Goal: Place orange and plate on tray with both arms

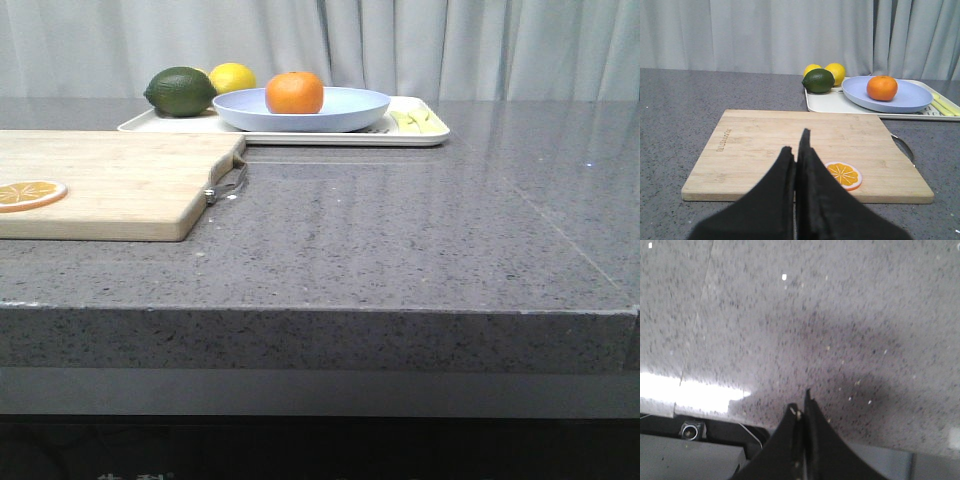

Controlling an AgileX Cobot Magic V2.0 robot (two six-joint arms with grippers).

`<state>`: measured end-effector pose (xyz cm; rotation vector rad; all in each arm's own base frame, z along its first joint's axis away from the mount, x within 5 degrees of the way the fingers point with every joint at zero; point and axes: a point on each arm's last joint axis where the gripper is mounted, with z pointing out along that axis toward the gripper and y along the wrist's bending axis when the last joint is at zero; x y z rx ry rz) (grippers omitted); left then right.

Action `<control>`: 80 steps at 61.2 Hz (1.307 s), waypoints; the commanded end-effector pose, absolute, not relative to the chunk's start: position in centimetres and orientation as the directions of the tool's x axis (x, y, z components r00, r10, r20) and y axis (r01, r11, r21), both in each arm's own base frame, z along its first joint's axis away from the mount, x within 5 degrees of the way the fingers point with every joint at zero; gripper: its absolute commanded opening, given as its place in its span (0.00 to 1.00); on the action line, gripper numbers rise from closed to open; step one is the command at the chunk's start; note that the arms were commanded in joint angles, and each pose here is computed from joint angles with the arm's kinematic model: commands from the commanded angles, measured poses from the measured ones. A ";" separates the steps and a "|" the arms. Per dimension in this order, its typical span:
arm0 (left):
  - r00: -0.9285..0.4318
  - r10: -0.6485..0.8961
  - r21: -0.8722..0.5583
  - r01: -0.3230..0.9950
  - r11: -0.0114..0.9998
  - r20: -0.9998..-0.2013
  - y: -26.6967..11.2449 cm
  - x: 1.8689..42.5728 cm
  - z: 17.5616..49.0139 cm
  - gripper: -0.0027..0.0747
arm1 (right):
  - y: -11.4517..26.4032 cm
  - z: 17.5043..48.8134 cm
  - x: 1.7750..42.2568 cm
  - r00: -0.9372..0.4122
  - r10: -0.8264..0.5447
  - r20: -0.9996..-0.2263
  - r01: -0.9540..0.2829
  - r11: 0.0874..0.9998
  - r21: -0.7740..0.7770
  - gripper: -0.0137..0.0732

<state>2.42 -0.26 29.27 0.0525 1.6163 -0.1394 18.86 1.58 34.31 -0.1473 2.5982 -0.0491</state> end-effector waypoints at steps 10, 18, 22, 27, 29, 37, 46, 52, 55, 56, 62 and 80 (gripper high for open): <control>0.042 -0.082 -0.076 0.131 0.988 -0.996 -0.3 2.3 30.8 0.01 | 1.0 32.0 13.0 -0.630 -0.111 -0.768 -0.098 0.993 -0.063 0.08; 0.042 -0.082 -0.076 0.131 0.988 -0.996 -0.3 2.3 30.8 0.01 | 0.7 30.0 9.6 -0.496 -0.100 -0.863 -0.096 0.994 -0.060 0.08; 0.042 -0.082 -0.076 0.131 0.988 -0.996 -0.3 2.3 30.8 0.01 | 0.5 29.3 8.1 -0.420 -0.093 -0.903 -0.094 0.994 -0.059 0.08; 0.042 -0.082 -0.076 0.131 0.988 -0.996 -0.3 2.3 30.8 0.01 | 0.4 28.9 6.4 -0.305 -0.082 -0.949 -0.091 0.994 -0.057 0.08; 0.042 -0.082 -0.076 0.131 0.988 -0.996 -0.3 2.3 30.8 0.01 | 0.3 28.9 5.8 -0.254 -0.077 -0.964 -0.089 0.994 -0.056 0.08; 0.042 -0.082 -0.076 0.131 0.988 -0.996 -0.3 2.3 30.8 0.01 | 0.2 29.3 4.1 -0.107 -0.063 -0.992 -0.085 0.995 -0.054 0.08; 0.042 -0.082 -0.076 0.131 0.988 -0.996 -0.3 2.3 30.8 0.01 | 0.1 29.5 3.3 -0.061 -0.058 -0.996 -0.082 0.995 -0.053 0.08; 0.042 -0.082 -0.076 0.131 0.988 -0.996 -0.3 2.3 30.8 0.01 | 0.1 29.5 3.3 -0.062 -0.058 -0.996 -0.082 0.995 -0.053 0.08; 0.042 -0.082 -0.076 0.131 0.988 -0.996 -0.3 2.3 30.8 0.01 | 0.1 29.5 3.3 -0.062 -0.058 -0.996 -0.082 0.995 -0.053 0.08; 0.042 -0.082 -0.076 0.131 0.988 -0.996 -0.3 2.3 30.8 0.01 | 0.1 29.5 3.3 -0.062 -0.058 -0.996 -0.082 0.995 -0.053 0.08; 0.042 -0.082 -0.076 0.131 0.988 -0.996 -0.3 2.3 30.8 0.01 | 0.1 29.5 3.3 -0.062 -0.058 -0.996 -0.082 0.995 -0.053 0.08; 0.042 -0.082 -0.076 0.131 0.988 -0.996 -0.3 2.3 30.8 0.01 | 0.1 29.5 3.3 -0.062 -0.058 -0.996 -0.082 0.995 -0.053 0.08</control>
